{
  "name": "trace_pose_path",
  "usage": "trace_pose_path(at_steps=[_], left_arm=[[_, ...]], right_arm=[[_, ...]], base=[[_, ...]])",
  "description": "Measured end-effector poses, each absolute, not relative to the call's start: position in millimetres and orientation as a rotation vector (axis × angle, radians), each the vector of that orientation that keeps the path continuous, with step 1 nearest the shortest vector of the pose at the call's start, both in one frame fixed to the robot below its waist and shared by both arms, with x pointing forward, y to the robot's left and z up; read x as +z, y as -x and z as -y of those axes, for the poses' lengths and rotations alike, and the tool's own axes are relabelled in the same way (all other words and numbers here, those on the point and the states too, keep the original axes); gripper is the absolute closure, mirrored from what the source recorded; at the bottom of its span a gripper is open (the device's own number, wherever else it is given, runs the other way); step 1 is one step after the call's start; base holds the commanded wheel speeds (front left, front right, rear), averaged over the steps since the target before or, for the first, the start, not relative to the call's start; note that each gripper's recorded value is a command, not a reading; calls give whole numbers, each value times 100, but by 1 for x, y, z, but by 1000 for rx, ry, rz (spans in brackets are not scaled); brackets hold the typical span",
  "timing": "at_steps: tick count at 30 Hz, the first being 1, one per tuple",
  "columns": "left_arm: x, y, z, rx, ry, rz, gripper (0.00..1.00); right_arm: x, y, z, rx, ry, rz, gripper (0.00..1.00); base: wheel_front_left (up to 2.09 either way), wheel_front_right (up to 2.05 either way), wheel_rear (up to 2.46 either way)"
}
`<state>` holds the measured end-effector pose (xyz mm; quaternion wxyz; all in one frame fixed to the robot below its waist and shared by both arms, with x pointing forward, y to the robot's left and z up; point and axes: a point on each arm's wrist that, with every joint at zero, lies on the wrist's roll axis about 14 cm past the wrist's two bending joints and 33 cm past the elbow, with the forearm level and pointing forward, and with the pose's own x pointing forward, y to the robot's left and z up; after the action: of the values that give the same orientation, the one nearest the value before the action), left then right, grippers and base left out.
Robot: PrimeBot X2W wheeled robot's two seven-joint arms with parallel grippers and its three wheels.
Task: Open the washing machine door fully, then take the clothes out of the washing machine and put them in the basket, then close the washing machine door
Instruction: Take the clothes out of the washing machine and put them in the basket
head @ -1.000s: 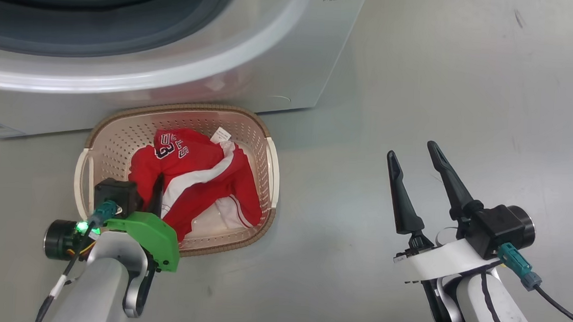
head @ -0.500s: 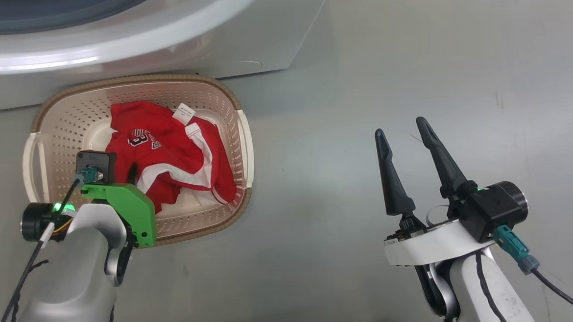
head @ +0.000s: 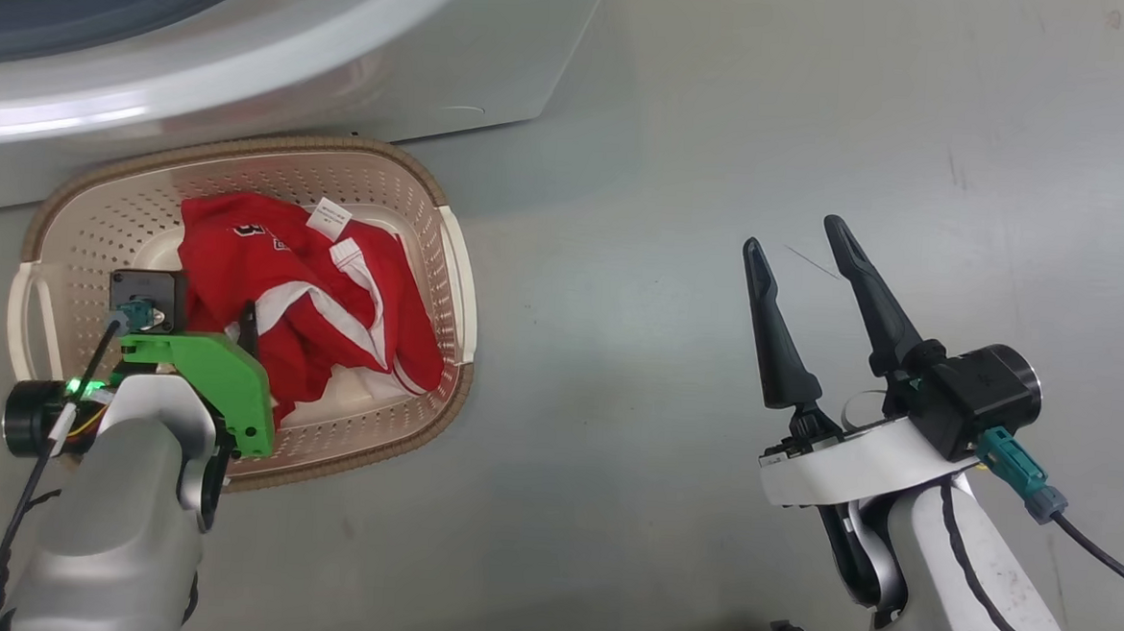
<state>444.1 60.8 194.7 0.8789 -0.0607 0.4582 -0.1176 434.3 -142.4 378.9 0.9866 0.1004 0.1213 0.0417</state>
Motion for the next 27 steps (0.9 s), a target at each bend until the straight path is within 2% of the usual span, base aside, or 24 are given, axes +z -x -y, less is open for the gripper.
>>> trace_pose_path(at_steps=[9,16,27], left_arm=[[216,-455,-70,-227,111,-834,0],[254,-471,-66,-222,154,-658,0],[319,-478,-74,-186,218,-476,0]], right_arm=[[387,-436,142,86,-203,-223,0],[403,-437,145,80,-201,-182,0],[428,-433,140,105,-187,-124,0]], base=[[0,0,0],[0,0,0],[0,0,0]])
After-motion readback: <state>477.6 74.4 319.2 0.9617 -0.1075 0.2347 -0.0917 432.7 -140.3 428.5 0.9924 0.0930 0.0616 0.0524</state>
